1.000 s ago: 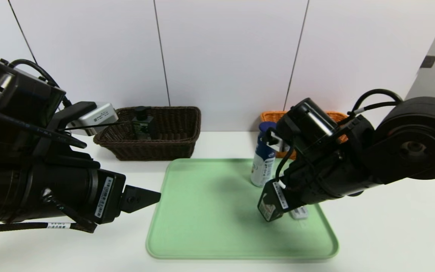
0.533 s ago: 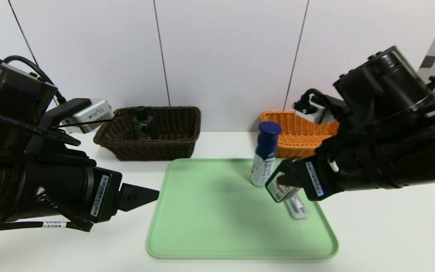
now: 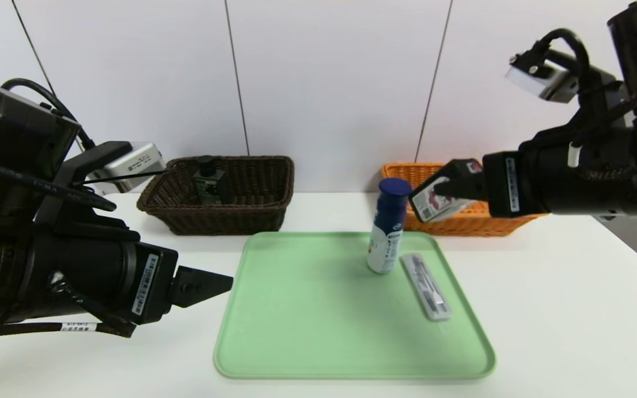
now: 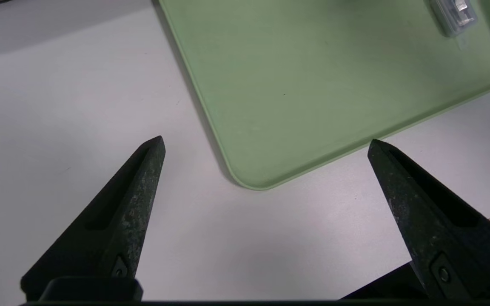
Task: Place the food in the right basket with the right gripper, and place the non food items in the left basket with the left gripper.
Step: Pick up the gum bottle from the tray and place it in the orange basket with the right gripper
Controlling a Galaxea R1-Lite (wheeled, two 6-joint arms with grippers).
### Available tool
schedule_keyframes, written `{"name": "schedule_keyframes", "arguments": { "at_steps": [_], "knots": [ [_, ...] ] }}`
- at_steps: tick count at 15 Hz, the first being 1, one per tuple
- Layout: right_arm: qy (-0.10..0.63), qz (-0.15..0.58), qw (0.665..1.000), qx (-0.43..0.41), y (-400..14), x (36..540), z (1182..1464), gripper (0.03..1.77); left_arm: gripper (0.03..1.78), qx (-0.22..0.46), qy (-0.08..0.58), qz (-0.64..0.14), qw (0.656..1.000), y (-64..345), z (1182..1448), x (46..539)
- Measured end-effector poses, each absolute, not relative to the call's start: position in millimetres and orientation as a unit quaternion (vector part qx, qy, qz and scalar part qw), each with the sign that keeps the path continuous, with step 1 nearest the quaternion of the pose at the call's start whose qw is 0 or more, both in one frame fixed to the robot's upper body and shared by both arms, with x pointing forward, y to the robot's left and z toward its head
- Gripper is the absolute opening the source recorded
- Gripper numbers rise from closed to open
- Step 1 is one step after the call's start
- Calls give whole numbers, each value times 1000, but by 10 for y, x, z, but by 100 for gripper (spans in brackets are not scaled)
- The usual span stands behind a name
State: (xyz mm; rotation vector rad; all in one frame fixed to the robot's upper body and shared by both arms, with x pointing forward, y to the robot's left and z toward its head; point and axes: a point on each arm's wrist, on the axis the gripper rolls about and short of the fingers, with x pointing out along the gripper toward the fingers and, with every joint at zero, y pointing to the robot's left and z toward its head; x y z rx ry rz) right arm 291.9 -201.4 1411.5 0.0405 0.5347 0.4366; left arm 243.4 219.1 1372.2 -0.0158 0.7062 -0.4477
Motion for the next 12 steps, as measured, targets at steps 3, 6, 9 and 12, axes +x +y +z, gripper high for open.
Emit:
{"name": "schedule_keyframes", "arguments": {
  "at_steps": [3,6,9,12],
  "knots": [
    [241,172,954,41,-2180,3086,14219,72,169,-9,343,-218,914,2188,13721,2437],
    [232,136,962,52,-2285,3333,14209,72,169,-10,345,-217,913,2185,13718,2440],
    [223,109,967,59,-2335,3632,14119,72,169,-9,348,-215,912,2184,13701,2442],
    [233,84,967,62,-2374,3957,13992,72,169,-8,348,-215,912,2182,13697,2445]
  ]
}}
